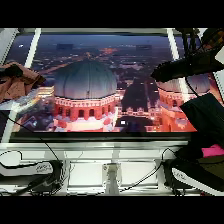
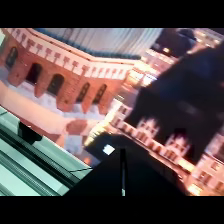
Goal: Fold the clothes and pants, and hang the long-sleeved shirts on hangers.
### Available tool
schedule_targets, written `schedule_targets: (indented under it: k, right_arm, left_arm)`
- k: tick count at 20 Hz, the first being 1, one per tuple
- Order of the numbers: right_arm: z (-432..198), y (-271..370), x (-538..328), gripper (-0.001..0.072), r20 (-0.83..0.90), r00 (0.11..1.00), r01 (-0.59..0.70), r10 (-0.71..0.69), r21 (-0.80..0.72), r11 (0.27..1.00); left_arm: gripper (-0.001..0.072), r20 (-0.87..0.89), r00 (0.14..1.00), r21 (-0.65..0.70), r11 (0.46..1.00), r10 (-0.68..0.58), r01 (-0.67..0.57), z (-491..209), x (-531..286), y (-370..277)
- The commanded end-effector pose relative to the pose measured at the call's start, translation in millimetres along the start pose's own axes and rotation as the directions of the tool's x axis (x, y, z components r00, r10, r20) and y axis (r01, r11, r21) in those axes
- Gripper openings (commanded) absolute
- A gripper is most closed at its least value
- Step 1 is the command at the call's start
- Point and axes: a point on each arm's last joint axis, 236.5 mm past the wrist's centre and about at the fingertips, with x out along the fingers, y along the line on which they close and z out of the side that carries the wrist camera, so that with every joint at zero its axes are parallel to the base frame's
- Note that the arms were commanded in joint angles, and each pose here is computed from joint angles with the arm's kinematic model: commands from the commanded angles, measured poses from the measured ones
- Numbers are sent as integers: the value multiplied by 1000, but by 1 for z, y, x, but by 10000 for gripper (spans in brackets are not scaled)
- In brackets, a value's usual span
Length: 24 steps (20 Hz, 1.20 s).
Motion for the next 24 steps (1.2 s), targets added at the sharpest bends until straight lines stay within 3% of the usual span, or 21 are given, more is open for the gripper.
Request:
schedule_targets:
  k: [1, 6, 9, 16, 17, 18, 19, 20, 21, 24]
  right_arm:
    - [0, 0, 0, 9, 0, 1000, -1, 1, 0, 1000]
    - [0, 0, 0, 9, 0, 1000, -1, 1, 0, 1000]
    - [0, 0, 0, 9, 0, 1000, 0, 0, 0, 1000]
    - [0, 0, 0, 9, 0, 1000, -1, 1, 0, 1000]
    - [0, 0, 0, 8, 0, 1000, -1, 1, 0, 1000]
    - [0, 0, 0, 9, 0, 1000, -1, 1, 0, 1000]
    - [0, 0, 0, 9, 0, 1000, -1, 1, 0, 1000]
    - [0, 0, 0, 9, 0, 1000, -1, 1, 0, 1000]
    - [0, 0, 0, 9, 0, 1000, -1, 1, 0, 1000]
    - [0, 0, 0, 9, 0, 1000, -1, 1, 0, 1000]
  left_arm:
    - [709, 14, 998, -142, 988, 63, -60, -5, 34, 24]
    - [710, 64, 994, -224, 972, 88, -72, -5, 71, 36]
    - [709, 130, 986, -409, 912, 99, -38, 2, 89, 45]
    - [695, 195, 978, -592, 804, 77, 54, 0, 123, 43]
    - [651, 191, 979, -614, 786, 68, 65, -3, 126, 40]
    - [518, 189, 980, -626, 776, 59, 74, -4, 129, 36]
    - [378, 187, 981, -625, 777, 54, 76, -5, 130, 33]
    - [147, 191, 980, -620, 780, 50, 81, -4, 131, 28]
    - [21, 194, 980, -615, 784, 45, 86, -3, 131, 23]
    - [14, 196, 981, -596, 796, 14, 107, 2, 129, 4]
